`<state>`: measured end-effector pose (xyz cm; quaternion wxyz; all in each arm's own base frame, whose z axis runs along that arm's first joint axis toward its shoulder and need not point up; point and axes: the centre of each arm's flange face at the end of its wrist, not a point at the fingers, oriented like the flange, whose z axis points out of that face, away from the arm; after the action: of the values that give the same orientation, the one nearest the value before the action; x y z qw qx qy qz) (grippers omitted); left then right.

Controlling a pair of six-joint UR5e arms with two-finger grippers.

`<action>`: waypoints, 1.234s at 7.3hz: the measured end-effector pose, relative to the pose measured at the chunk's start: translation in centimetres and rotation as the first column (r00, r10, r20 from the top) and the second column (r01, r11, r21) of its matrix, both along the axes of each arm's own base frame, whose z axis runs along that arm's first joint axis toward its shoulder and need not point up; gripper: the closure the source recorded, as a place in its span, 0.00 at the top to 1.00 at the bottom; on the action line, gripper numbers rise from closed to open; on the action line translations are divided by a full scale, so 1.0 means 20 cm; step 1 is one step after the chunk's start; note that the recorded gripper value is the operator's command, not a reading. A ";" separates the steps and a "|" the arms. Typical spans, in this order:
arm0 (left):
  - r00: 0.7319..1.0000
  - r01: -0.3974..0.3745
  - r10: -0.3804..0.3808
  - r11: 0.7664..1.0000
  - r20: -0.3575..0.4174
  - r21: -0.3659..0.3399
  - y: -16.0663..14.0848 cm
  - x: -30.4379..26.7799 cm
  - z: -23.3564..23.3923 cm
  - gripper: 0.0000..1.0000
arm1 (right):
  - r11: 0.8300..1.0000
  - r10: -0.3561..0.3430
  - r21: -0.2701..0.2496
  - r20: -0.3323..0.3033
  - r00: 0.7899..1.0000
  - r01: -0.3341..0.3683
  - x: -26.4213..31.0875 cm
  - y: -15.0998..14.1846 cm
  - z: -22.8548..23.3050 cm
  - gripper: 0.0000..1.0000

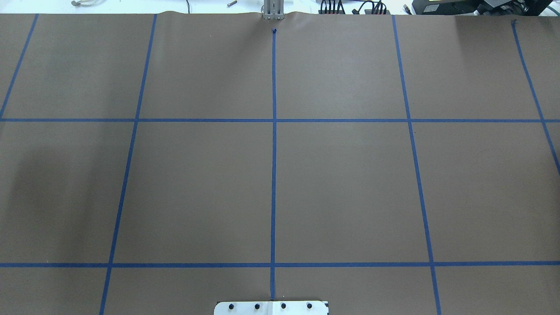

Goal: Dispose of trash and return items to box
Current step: 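Drop the green bowl into the clear bin with the left gripper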

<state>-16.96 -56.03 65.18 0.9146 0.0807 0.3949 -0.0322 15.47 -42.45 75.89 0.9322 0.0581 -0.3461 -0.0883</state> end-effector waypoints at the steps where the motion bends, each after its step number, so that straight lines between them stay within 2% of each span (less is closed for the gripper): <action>1: 1.000 -0.005 0.005 1.000 0.000 -0.008 0.04 -0.08 0.14 0.00 | 0.999 0.035 0.027 0.026 0.999 -0.036 -0.01 -0.04 -0.13 1.00; 3: 1.000 0.005 -0.005 1.000 -0.005 -0.027 0.16 -0.15 0.51 0.00 | 0.994 0.091 0.059 0.059 0.994 -0.094 -0.07 -0.10 -0.43 1.00; 5: 1.000 0.022 -0.023 0.998 -0.013 -0.058 0.33 -0.14 0.88 0.00 | 0.991 0.125 0.041 0.108 0.986 -0.131 -0.23 -0.15 -0.66 1.00; 9: 0.998 0.061 -0.065 0.990 -0.026 -0.124 0.57 -0.11 1.11 0.00 | 0.989 0.146 0.005 0.143 0.979 -0.148 -0.43 -0.15 -0.99 1.00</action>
<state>-19.22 -44.59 87.37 0.9103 0.0363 0.4031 -0.0865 6.91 -45.42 56.14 0.9087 0.0972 -0.4056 -0.0174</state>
